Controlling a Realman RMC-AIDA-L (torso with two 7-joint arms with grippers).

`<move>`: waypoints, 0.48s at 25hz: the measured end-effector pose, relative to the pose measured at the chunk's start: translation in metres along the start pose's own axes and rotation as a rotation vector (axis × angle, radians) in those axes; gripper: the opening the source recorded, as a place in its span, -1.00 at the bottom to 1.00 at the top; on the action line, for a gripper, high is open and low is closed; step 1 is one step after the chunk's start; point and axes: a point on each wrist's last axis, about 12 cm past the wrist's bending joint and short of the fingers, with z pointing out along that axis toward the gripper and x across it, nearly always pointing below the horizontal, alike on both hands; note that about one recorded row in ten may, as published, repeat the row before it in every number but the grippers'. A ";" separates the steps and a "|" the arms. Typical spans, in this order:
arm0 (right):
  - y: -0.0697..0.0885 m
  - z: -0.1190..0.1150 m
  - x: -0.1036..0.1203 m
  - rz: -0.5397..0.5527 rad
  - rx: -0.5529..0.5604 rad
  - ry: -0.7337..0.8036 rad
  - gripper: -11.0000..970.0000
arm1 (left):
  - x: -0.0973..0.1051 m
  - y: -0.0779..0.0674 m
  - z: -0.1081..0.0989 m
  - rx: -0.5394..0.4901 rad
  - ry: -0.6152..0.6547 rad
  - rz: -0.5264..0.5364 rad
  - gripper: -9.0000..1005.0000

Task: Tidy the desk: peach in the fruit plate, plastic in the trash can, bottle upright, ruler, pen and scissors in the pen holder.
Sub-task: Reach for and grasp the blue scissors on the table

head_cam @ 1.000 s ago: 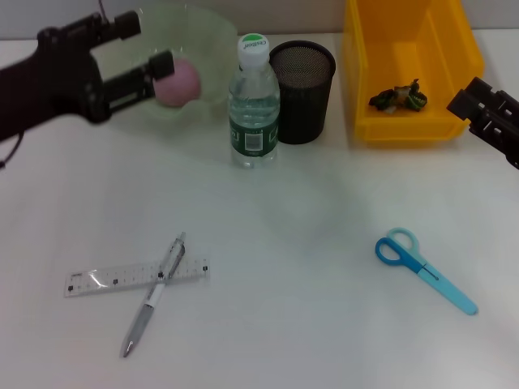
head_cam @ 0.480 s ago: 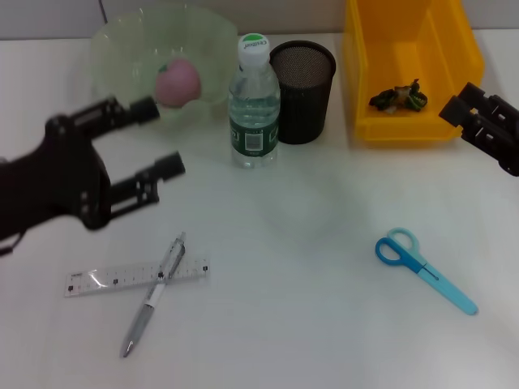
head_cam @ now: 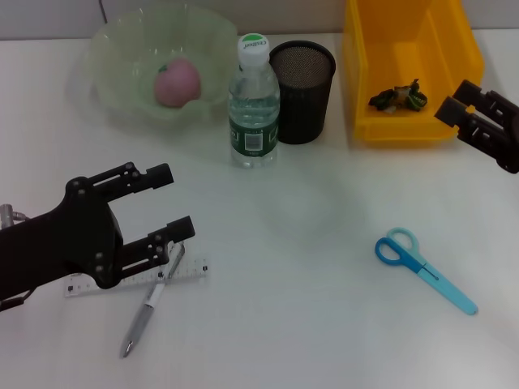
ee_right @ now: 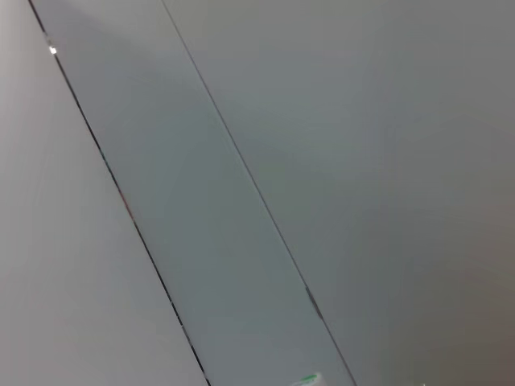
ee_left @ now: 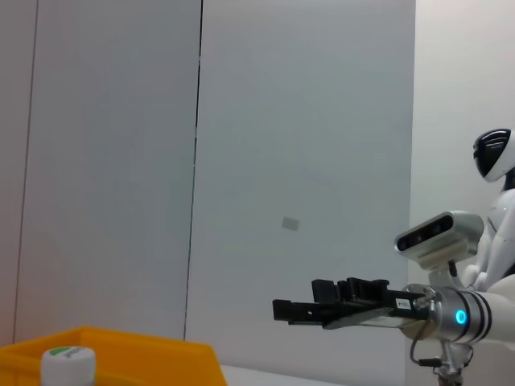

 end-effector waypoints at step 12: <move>-0.003 0.011 -0.013 -0.052 -0.041 0.037 0.62 | 0.008 -0.006 0.001 -0.013 -0.017 -0.049 0.33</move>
